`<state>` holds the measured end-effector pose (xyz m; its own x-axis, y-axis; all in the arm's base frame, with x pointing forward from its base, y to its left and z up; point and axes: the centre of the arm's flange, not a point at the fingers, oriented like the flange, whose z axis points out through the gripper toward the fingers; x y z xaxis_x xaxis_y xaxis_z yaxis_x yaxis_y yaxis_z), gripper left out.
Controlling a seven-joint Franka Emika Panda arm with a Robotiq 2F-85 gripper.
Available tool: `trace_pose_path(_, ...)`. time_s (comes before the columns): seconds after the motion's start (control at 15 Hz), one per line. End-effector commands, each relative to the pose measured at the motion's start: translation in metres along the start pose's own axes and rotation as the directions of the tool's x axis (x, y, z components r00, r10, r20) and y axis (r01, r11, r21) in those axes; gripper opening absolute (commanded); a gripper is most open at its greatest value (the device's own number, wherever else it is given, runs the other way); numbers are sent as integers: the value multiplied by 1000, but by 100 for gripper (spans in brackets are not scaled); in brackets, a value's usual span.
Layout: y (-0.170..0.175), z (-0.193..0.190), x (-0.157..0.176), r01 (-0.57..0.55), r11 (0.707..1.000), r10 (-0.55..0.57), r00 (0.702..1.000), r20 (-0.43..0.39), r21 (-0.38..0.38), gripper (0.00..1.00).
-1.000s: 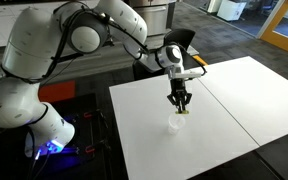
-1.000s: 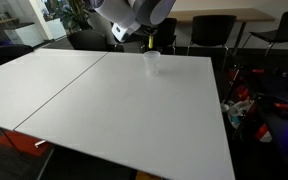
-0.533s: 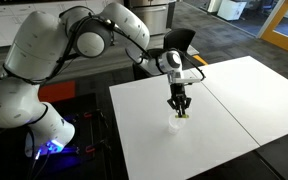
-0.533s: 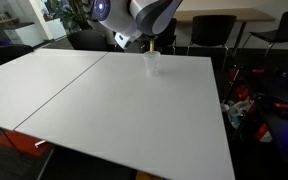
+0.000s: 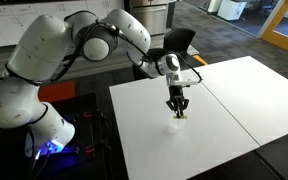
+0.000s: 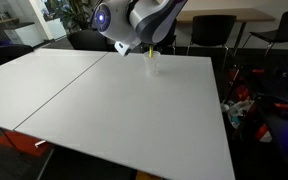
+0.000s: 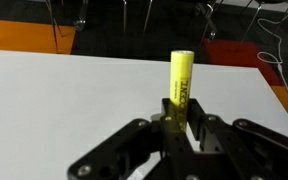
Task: Put the yellow marker inside the clear cup then take it out of the cup
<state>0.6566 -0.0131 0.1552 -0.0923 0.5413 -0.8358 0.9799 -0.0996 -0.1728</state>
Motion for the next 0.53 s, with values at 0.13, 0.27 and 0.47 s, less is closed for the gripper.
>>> trace_pose_path(0.13,2,7,4,25,1000,-25,1000,-5,5,5)
trace_pose_path(0.27,-1,7,4,21,1000,-21,1000,-7,8,47)
trace_pose_path(0.47,-7,5,0,14,1000,-14,1000,-5,10,68)
